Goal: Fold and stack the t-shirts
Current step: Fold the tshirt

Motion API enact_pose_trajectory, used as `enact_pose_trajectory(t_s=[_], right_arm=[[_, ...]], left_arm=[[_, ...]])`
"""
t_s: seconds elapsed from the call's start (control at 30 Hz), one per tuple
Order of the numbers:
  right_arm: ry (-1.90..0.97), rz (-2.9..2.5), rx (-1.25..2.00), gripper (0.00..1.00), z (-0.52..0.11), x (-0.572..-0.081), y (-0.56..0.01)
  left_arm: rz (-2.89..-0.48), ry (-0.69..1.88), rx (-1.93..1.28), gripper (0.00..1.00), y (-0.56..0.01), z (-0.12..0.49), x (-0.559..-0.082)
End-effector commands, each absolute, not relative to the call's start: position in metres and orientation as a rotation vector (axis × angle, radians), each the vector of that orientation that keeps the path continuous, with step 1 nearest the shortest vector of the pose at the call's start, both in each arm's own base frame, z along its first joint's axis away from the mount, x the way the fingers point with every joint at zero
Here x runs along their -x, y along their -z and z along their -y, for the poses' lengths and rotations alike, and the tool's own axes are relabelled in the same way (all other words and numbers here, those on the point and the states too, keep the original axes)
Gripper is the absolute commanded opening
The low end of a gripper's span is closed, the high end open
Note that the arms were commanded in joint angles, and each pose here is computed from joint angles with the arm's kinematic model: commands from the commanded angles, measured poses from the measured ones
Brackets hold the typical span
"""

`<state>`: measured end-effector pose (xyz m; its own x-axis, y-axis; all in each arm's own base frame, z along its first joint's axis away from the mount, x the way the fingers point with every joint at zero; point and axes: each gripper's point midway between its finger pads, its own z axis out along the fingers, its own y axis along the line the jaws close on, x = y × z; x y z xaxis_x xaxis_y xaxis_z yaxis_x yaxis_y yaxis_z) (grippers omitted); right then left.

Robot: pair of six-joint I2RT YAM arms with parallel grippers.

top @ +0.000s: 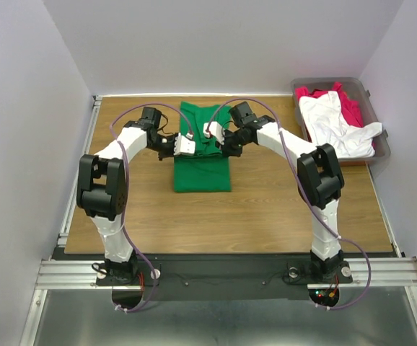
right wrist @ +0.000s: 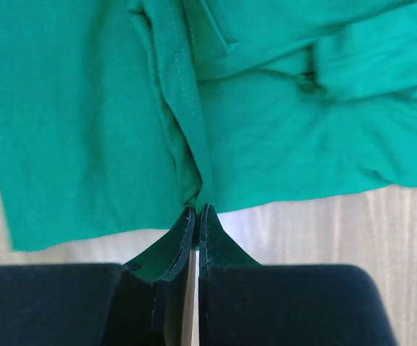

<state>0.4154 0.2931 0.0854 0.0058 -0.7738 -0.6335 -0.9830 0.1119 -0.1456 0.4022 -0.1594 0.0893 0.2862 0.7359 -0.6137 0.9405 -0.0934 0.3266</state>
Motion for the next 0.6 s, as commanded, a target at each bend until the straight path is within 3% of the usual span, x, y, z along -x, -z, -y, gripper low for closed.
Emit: enact_pose_trajectory(t_s=[0.0, 0.23, 0.3, 0.37, 0.4, 0.43, 0.57], right_arm=[[-0.458, -1.774, 1.691, 0.01, -0.294, -0.438, -0.091], [-0.423, -1.784, 1.669, 0.00, -0.292, -0.465, -0.082], [-0.400, -1.808, 1.652, 0.03, -0.291, -0.473, -0.078], [-0.385, -1.839, 1.604, 0.10, -0.292, -0.481, -0.082], [-0.367, -1.845, 1.594, 0.24, -0.291, -0.483, -0.085], [-0.360, -1.845, 1.585, 0.31, -0.290, -0.484, -0.089], [-0.343, -1.857, 1.508, 0.47, -0.283, -0.483, -0.119]], left_arm=[[-1.444, 0.367, -1.863, 0.00, -0.103, 0.161, -0.427], [-1.449, 0.347, -1.842, 0.02, -0.097, 0.161, -0.458], [-1.465, 0.341, -1.818, 0.12, -0.097, 0.162, -0.466], [-1.490, 0.324, -1.804, 0.29, -0.093, 0.161, -0.473], [-1.507, 0.313, -1.781, 0.37, -0.097, 0.160, -0.478], [-1.519, 0.305, -1.761, 0.45, -0.100, 0.159, -0.482], [-1.540, 0.301, -1.676, 0.52, -0.124, 0.153, -0.484]])
